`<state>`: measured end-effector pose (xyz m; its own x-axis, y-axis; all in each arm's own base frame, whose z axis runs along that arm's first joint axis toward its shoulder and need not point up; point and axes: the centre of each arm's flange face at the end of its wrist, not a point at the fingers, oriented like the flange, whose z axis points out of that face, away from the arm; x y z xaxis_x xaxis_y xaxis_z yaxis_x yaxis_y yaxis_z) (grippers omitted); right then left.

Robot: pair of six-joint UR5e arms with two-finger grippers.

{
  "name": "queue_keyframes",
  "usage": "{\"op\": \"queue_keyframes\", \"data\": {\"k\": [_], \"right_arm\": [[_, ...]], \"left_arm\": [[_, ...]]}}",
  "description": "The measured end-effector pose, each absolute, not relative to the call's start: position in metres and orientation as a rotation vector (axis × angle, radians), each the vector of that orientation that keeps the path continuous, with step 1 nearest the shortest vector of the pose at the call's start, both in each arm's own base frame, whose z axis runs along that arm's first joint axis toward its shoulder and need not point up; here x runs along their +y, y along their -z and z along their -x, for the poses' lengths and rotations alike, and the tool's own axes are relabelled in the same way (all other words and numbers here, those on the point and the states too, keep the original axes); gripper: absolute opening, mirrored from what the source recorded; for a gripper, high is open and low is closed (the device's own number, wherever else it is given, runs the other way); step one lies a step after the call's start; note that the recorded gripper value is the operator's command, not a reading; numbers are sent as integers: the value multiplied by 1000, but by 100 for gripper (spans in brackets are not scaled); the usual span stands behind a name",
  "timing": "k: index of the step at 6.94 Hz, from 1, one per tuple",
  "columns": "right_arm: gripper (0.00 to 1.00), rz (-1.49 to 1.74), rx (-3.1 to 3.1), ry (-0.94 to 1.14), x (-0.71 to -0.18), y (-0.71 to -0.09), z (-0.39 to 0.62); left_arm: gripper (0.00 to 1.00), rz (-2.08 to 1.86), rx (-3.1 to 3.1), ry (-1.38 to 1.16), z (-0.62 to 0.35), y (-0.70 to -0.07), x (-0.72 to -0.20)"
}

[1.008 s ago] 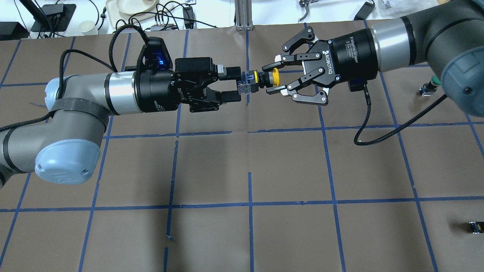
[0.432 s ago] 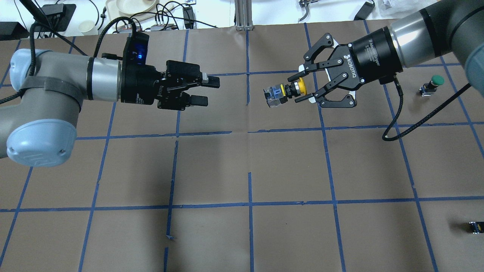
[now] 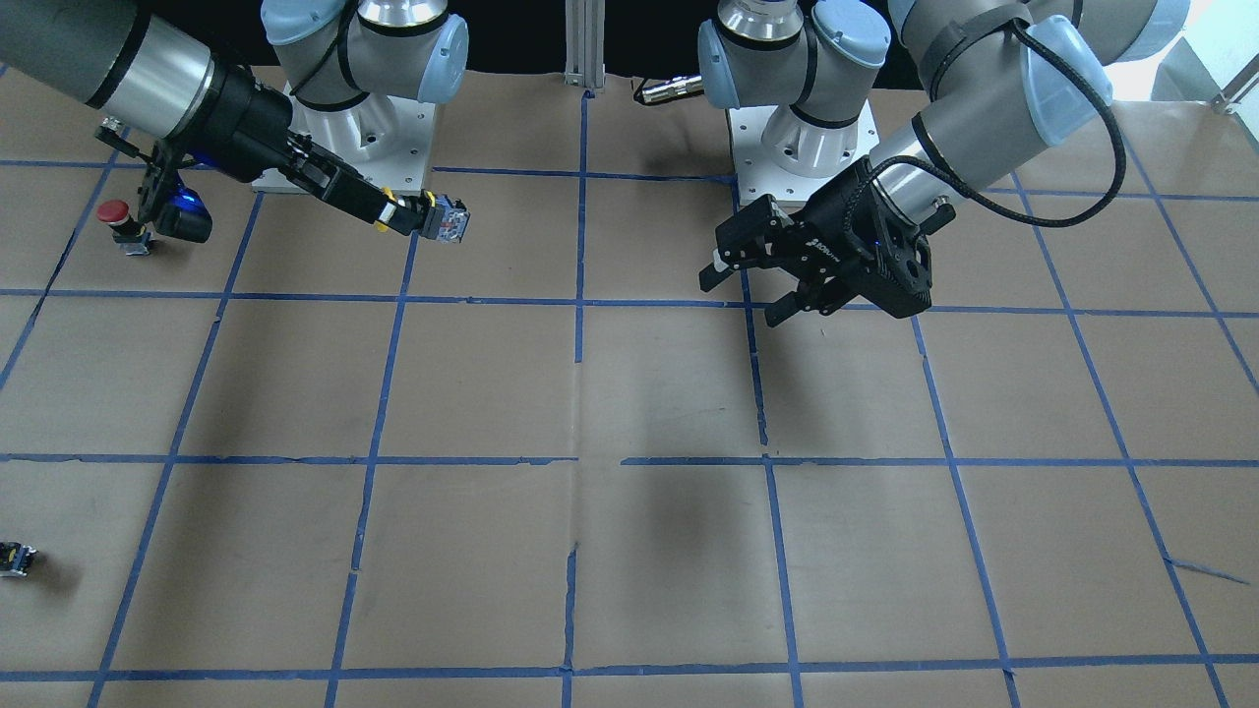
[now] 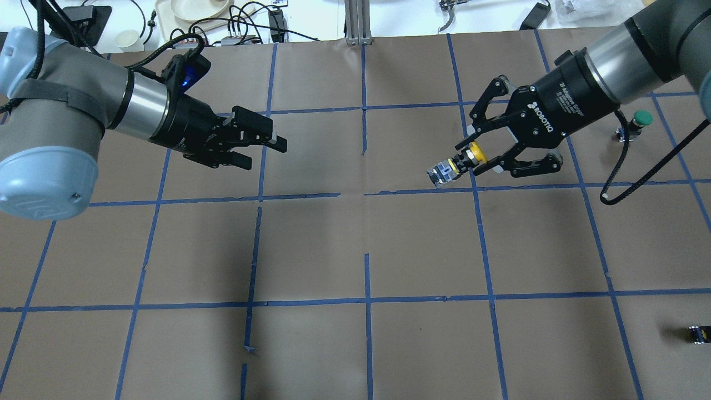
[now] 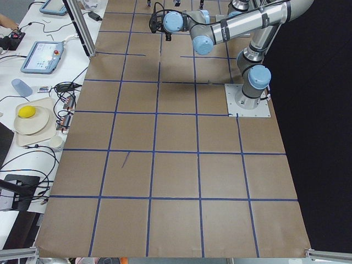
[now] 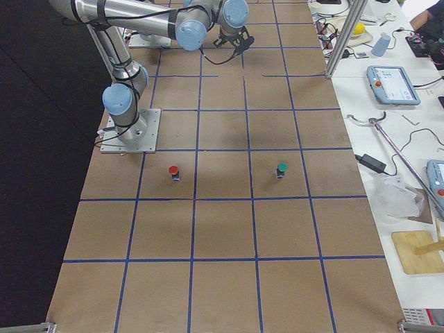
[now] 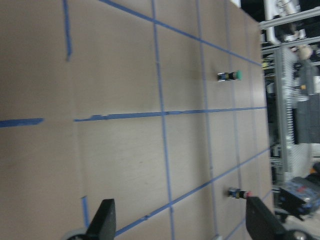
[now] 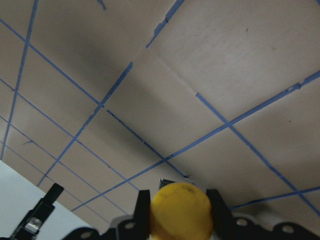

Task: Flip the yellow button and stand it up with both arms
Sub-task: 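Open the left gripper and withdraw it while the right gripper pulls the button away, then lower the button upright onto the table with the right gripper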

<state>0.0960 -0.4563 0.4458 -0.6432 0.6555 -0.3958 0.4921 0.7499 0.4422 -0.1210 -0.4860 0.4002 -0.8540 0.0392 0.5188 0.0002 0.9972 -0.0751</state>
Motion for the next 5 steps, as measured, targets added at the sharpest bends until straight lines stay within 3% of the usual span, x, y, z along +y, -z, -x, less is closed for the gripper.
{"op": "queue_keyframes", "data": {"k": [5], "right_arm": [[28, 157, 2821, -105, -446, -408, 53]], "left_arm": [[100, 234, -3216, -15, 124, -498, -485]]}}
